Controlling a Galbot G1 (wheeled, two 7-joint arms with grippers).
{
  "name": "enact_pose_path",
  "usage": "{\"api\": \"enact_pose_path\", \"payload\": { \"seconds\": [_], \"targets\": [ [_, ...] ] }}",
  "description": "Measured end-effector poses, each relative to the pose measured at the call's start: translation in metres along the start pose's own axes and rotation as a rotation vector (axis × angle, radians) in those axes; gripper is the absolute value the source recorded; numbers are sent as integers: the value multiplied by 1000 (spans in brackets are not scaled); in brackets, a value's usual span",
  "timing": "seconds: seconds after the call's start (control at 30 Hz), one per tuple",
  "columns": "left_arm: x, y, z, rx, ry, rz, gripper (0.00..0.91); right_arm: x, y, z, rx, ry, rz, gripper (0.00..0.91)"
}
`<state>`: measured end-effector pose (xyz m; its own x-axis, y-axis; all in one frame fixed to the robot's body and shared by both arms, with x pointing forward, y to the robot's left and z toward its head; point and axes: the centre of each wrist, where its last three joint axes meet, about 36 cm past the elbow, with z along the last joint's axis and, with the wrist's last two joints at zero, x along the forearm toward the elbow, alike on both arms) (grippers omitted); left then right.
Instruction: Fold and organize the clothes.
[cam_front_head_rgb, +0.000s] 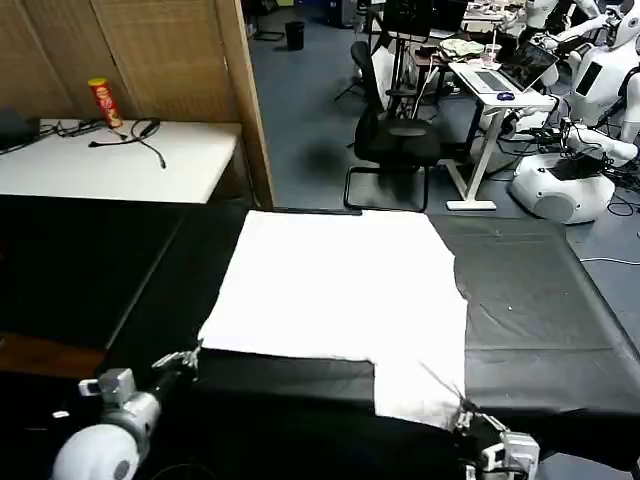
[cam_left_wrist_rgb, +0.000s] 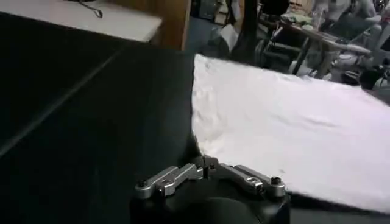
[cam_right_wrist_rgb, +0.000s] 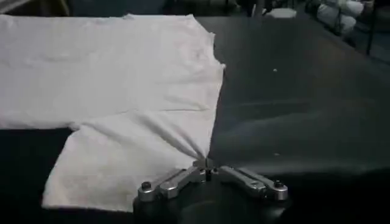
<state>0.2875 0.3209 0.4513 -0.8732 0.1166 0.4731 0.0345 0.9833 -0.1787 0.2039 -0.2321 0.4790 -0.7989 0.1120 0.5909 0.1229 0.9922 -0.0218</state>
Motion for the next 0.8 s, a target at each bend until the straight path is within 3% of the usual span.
{"api": "enact_pose_path", "payload": {
  "seconds": [0.1,0.23,0.37,0.63,0.8],
  "targets": [
    [12,2,-2,21,-22,2,0,1,0,-3,-29,-47,-33,0],
    [14,5,-4,42,-81,4,0,-13,-7,-9,-62,-191,-112,0],
    [2,7,-9,63,-145,1,0,-43,-12,-15,-68,-277,-154,0],
    [-41,3,-24,53,-232,5,0,-122,-13,-32,-17,-377,-172,0],
    [-68,8,-28,19,-248,-2,0,-159,-13,-45,15,-403,-176,0]
  ]
}}
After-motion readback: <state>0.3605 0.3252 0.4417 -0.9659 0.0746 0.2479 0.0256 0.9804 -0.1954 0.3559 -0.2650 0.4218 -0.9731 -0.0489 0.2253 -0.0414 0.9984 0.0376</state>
